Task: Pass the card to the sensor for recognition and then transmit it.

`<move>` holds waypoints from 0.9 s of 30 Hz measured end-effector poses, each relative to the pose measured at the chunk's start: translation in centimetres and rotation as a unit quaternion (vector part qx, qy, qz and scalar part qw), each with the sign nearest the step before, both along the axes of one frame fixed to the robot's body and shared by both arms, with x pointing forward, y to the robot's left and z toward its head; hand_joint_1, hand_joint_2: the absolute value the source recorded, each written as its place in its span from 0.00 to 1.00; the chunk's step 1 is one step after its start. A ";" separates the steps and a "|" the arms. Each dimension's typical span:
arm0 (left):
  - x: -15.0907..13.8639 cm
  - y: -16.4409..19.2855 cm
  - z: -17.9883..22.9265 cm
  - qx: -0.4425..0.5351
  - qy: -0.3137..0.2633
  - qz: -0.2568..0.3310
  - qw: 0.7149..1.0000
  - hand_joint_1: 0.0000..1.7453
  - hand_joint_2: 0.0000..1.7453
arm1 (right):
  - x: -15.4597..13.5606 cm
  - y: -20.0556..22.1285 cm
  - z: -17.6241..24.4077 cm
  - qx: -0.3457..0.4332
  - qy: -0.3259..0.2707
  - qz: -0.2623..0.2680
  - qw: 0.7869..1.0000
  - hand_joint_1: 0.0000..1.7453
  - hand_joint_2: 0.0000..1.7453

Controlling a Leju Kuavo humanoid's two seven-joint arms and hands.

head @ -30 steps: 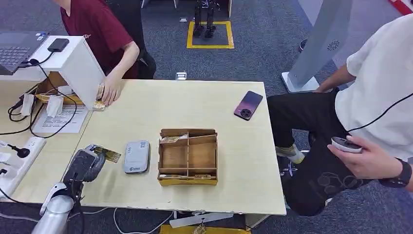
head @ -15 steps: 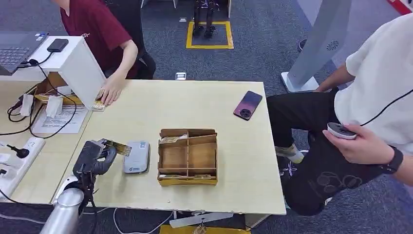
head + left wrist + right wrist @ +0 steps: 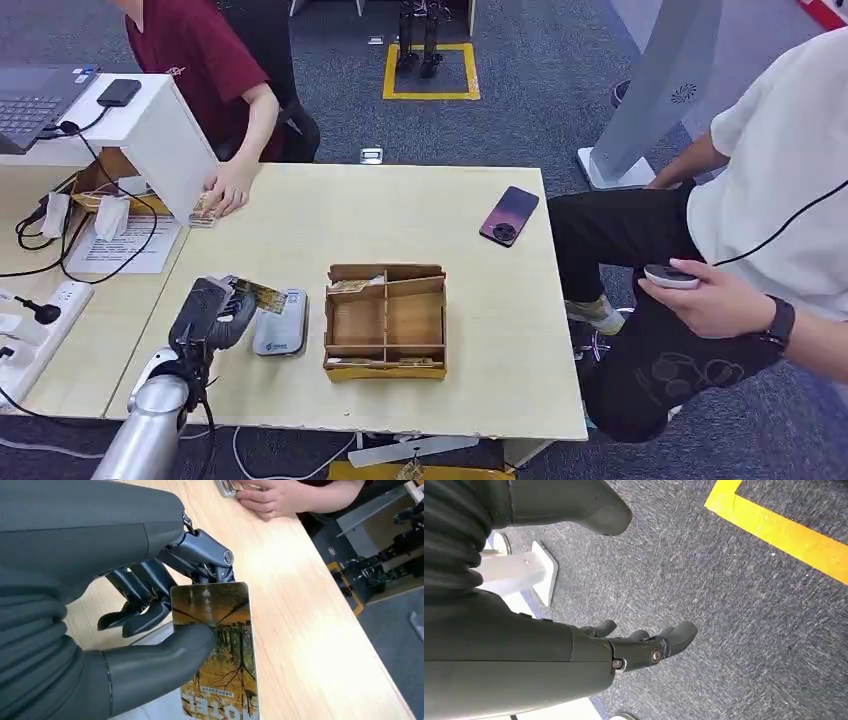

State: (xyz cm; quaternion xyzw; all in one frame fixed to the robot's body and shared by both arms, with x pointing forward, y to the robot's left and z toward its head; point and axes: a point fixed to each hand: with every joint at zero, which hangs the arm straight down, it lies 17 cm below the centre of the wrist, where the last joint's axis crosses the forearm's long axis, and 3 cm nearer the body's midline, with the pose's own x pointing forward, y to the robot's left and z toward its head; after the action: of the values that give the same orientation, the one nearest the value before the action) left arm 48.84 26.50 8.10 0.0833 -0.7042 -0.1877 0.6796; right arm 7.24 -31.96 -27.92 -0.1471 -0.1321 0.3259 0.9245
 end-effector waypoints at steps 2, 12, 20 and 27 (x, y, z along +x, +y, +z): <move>0.0 -0.1 -0.4 0.024 0.002 0.006 1.000 1.00 1.00 | 0.0 0.0 0.0 0.000 0.000 0.002 1.000 0.00 1.00; -0.1 -1.5 -2.8 0.099 0.012 0.015 0.995 1.00 1.00 | 0.0 0.4 0.0 0.003 0.000 0.000 1.000 0.00 1.00; 0.8 -0.8 -3.1 0.154 0.009 0.042 0.987 1.00 1.00 | 0.1 0.5 0.0 0.003 0.000 0.004 1.000 0.00 1.00; 1.0 0.1 -4.0 0.198 0.007 0.056 0.979 1.00 1.00 | 0.1 0.6 0.0 0.004 0.002 0.010 1.000 0.00 1.00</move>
State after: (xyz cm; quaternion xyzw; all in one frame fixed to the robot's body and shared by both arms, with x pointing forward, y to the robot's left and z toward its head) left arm 49.86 26.61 4.06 0.2540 -0.6423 -0.2862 0.6641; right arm 7.30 -31.37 -27.95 -0.1411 -0.1330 0.3345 0.9222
